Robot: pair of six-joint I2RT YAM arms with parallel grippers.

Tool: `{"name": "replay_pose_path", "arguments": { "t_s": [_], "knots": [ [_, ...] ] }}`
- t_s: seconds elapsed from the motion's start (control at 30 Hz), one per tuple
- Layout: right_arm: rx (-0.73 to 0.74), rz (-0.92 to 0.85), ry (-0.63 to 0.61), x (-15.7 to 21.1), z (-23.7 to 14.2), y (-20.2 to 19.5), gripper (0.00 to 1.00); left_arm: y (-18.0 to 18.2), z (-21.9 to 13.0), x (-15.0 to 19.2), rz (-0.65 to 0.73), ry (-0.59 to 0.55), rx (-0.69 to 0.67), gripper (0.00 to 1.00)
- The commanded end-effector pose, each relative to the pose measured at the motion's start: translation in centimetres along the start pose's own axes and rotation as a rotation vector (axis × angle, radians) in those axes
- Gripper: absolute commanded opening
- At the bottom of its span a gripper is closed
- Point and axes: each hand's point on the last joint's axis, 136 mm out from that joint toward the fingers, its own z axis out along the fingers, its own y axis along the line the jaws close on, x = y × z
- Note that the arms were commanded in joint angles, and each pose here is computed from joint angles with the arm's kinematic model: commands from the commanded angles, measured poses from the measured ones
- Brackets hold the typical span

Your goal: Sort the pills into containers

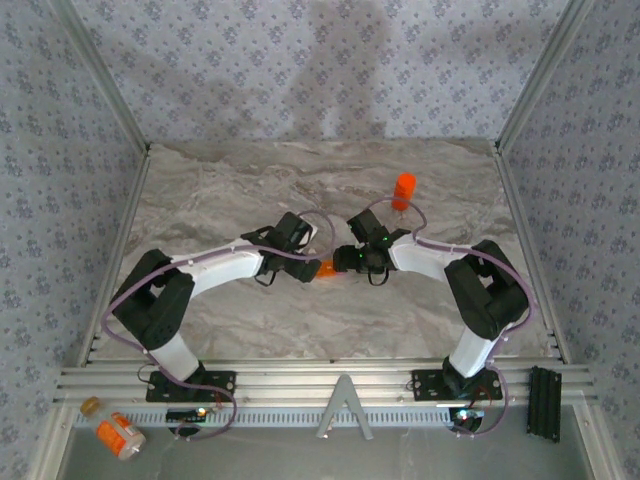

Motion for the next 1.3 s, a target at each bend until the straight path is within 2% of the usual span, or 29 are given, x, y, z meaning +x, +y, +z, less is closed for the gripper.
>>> {"name": "replay_pose_path", "arguments": {
  "t_s": [0.0,0.2,0.37,0.63,0.83,1.27],
  "knots": [
    [0.071,0.009,0.068,2.1,1.3,-1.7,0.73,-0.4,-1.0,-1.4,-0.011,-0.047,0.032,0.99],
    [0.07,0.008,0.073,2.1,1.3,-1.6,0.73,-1.3,-2.8,0.2,-0.014,-0.052,0.109,0.99],
    [0.069,0.006,0.069,1.9,1.2,-1.6,0.73,-3.2,-4.0,1.8,0.032,0.007,0.226,1.0],
    [0.066,0.003,0.076,2.0,1.5,-1.5,0.73,-4.5,-2.2,4.7,0.111,0.229,0.285,0.98],
    [0.06,0.003,0.079,2.2,1.8,-1.4,0.73,-4.8,-0.9,4.7,0.118,0.243,0.285,0.98],
    [0.066,-0.002,0.088,2.6,2.1,-1.4,0.73,-3.9,0.6,2.6,0.125,0.199,0.231,0.98]
  ]
}}
